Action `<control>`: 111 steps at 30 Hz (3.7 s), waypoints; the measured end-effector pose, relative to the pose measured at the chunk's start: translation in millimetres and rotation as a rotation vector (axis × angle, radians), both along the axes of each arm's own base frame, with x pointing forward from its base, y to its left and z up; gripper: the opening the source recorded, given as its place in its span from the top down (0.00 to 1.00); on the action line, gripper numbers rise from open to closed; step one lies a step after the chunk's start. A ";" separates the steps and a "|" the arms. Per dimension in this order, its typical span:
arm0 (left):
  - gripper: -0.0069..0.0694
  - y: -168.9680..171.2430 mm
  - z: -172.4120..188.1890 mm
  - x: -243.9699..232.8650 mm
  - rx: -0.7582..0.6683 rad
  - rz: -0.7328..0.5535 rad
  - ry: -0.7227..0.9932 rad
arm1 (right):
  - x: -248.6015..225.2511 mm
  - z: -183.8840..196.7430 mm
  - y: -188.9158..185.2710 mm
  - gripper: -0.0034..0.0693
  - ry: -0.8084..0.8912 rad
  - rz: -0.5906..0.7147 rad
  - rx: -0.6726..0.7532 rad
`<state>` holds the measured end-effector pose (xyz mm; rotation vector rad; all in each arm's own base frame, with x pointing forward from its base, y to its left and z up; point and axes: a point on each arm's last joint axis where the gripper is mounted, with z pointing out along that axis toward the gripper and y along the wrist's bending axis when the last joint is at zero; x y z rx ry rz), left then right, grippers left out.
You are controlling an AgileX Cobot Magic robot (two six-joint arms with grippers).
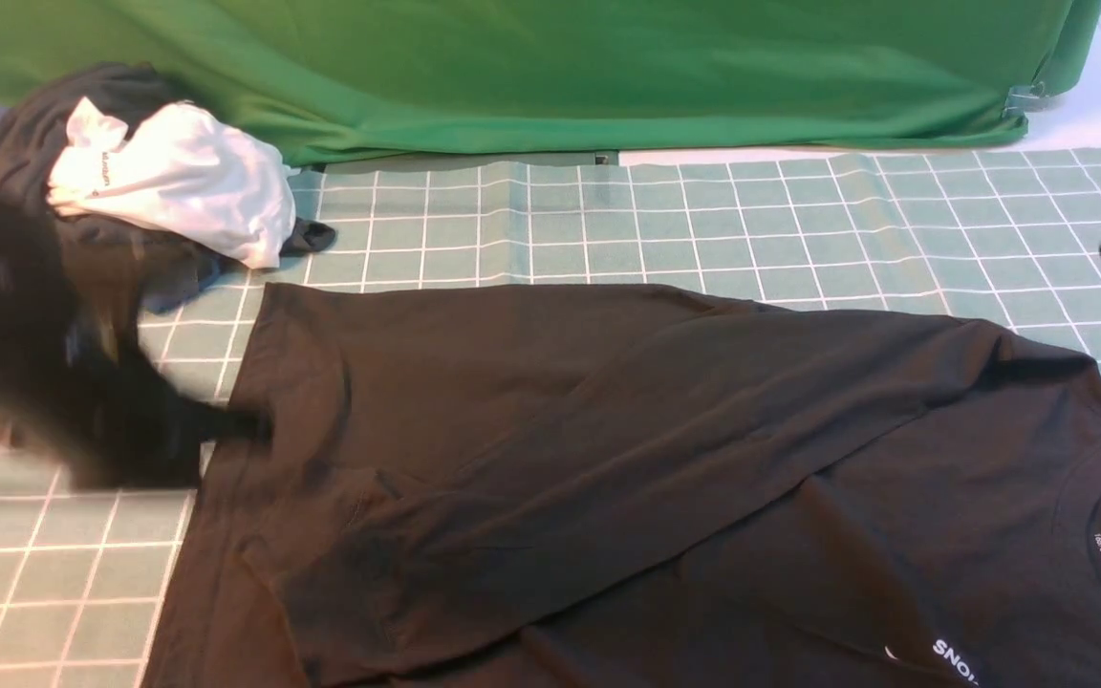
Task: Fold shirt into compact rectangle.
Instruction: 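Fold the black garment in half by bringing its near edge over to the far edge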
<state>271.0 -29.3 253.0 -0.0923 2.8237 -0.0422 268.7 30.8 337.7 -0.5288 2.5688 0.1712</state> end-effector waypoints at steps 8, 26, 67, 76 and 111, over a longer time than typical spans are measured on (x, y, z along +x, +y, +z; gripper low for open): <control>0.88 15.4 17.2 97.7 -0.010 0.040 -0.078 | 8.4 -8.1 -0.9 0.96 -0.053 -0.022 -0.002; 0.14 14.9 -96.9 204.9 0.043 0.015 0.001 | 12.8 -9.8 -1.2 0.96 -0.070 -0.027 -0.004; 0.87 21.7 -54.7 202.0 0.141 -0.044 -0.092 | 173.6 -175.6 8.9 0.71 0.231 0.111 -0.105; 0.87 29.6 -37.6 214.6 0.173 0.000 -0.216 | 205.3 -142.0 9.8 0.92 -0.024 0.011 -0.076; 0.90 11.6 46.1 5.5 -0.008 0.054 0.120 | 40.5 51.5 4.2 0.94 -0.025 -0.009 -0.009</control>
